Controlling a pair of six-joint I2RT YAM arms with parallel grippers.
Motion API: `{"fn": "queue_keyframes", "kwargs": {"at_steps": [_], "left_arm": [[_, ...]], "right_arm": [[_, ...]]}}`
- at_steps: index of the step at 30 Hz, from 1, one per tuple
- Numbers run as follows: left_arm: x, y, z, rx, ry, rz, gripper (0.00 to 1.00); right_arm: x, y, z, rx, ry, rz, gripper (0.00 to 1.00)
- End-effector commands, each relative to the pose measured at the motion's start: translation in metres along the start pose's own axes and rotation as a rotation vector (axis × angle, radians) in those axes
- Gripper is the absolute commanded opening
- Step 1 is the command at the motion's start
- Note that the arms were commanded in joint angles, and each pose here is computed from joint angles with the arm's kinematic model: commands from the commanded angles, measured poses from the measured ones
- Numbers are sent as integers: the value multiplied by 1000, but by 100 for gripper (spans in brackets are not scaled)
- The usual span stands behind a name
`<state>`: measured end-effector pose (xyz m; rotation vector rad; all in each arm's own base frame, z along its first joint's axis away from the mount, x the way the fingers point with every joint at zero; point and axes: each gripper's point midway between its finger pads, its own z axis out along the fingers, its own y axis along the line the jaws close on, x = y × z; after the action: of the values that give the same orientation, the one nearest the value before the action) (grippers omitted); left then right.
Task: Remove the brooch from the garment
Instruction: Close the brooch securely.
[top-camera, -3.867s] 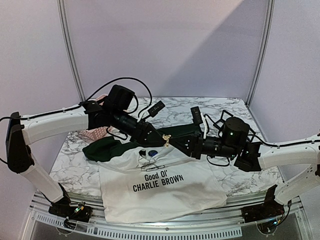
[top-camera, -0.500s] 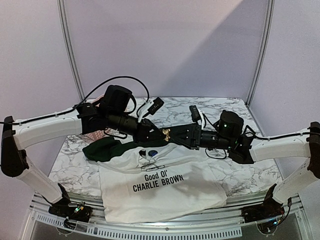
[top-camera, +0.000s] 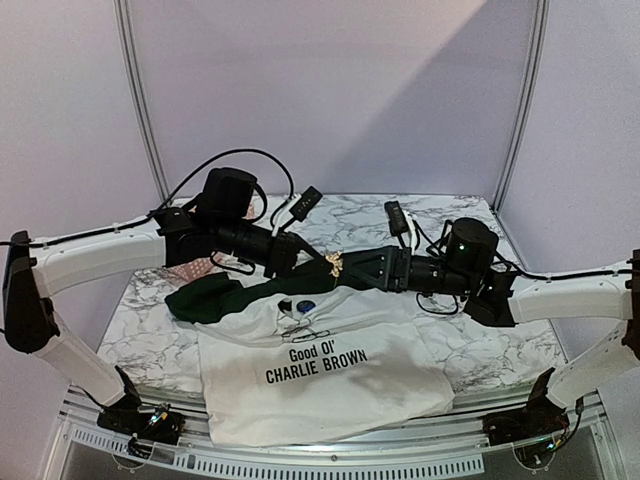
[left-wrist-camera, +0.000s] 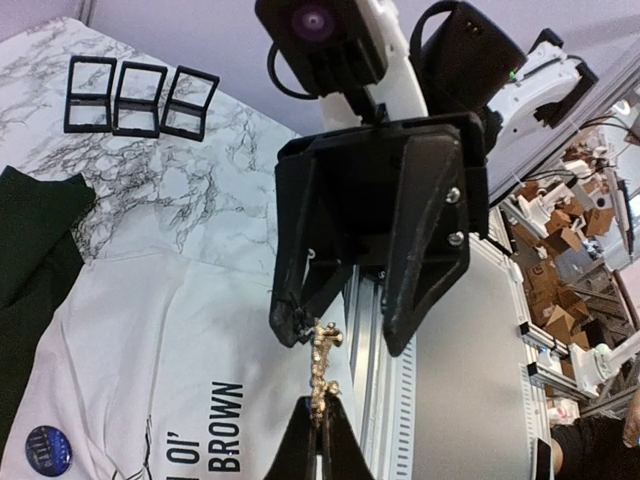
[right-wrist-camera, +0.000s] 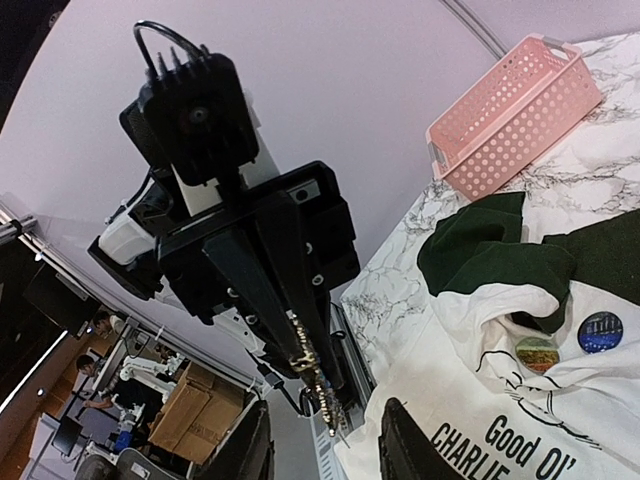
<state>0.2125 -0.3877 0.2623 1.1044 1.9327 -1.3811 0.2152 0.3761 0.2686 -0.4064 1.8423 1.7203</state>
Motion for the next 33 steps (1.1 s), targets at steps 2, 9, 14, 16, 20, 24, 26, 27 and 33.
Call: {"fn": "queue_keyframes", "kwargs": {"at_steps": [2, 9, 14, 16, 20, 24, 26, 27, 33], "left_arm": [[-1, 9, 1, 15, -8, -42, 0], [-8, 9, -3, 102, -34, -112, 0], [-10, 2, -6, 143, -42, -122, 0], [-17, -2, -7, 172, -64, -101, 0], [-18, -9, -8, 209, -67, -101, 0], [-18, -10, -8, 217, -65, -102, 0], [-16, -10, -7, 223, -59, -106, 0], [-17, -11, -7, 225, -59, -107, 0], [-15, -9, -5, 228, -51, -121, 0]], "right_arm": [[2, 1, -6, 5, 4, -46, 40], [16, -22, -12, 120, 33, -147, 49], [18, -25, -14, 172, 47, -226, 57], [17, -24, -14, 179, 42, -236, 60], [17, -28, -11, 200, 45, -253, 62], [17, -24, -4, 196, 52, -280, 64], [15, -21, -2, 185, 48, -289, 65], [15, -19, -1, 178, 46, -292, 66], [10, -6, 8, 133, 49, -319, 67]]}}
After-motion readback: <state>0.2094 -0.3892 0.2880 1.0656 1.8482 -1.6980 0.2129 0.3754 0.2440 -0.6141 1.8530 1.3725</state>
